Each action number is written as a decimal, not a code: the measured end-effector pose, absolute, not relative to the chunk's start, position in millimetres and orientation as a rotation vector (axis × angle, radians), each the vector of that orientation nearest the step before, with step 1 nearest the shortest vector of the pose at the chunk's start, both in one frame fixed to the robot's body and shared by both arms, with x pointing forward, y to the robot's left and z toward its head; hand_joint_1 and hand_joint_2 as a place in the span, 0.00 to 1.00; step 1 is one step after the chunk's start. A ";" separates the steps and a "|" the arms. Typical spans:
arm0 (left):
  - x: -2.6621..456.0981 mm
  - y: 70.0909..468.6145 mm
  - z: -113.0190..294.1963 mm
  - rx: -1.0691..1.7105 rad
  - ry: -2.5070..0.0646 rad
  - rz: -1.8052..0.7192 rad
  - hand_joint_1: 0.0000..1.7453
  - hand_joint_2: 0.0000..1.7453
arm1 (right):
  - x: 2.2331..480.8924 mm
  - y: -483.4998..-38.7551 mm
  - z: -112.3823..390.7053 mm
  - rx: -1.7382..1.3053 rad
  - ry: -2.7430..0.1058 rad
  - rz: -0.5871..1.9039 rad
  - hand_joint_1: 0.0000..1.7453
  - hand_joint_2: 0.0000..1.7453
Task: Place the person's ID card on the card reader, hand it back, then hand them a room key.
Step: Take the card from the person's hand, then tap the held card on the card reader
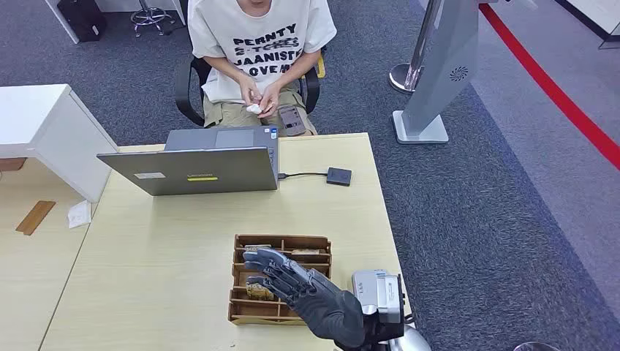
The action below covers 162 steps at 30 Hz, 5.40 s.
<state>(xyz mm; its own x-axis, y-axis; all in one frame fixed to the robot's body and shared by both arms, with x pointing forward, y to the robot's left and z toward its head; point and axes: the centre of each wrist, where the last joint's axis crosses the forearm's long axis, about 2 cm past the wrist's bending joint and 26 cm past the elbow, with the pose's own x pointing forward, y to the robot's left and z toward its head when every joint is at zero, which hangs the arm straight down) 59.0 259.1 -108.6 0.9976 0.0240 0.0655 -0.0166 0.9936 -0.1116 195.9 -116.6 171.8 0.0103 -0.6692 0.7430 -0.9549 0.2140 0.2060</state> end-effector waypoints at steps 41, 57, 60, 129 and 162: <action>58.5 258.3 -108.6 -0.110 -0.068 -0.001 0.00 0.00 | 196.9 -116.6 172.9 1.518 -1.728 0.492 0.00 1.00; 58.1 258.5 -108.7 -0.108 -0.066 -0.006 0.00 0.00 | 224.6 -123.6 203.4 0.913 -2.071 0.652 0.00 1.00; 57.9 258.4 -108.7 -0.106 -0.066 -0.012 0.00 0.00 | 232.8 -126.9 219.3 0.693 -2.196 0.654 0.00 1.00; 86.2 249.6 -103.3 -0.104 -0.053 -0.227 0.00 0.00 | 339.1 -89.9 254.6 -1.004 -2.289 1.319 1.00 1.00; 90.0 239.6 -101.6 -0.104 -0.054 -0.246 0.00 0.00 | 339.8 -99.5 247.0 -0.979 -2.262 1.303 1.00 1.00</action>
<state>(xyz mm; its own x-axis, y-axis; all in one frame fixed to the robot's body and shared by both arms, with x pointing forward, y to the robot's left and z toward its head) 90.0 239.6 -101.6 0.9684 -0.2405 0.0664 0.2461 0.9645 -0.0960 339.8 -99.5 247.0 -0.6992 0.7139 -0.0374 0.3907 0.3377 -0.8563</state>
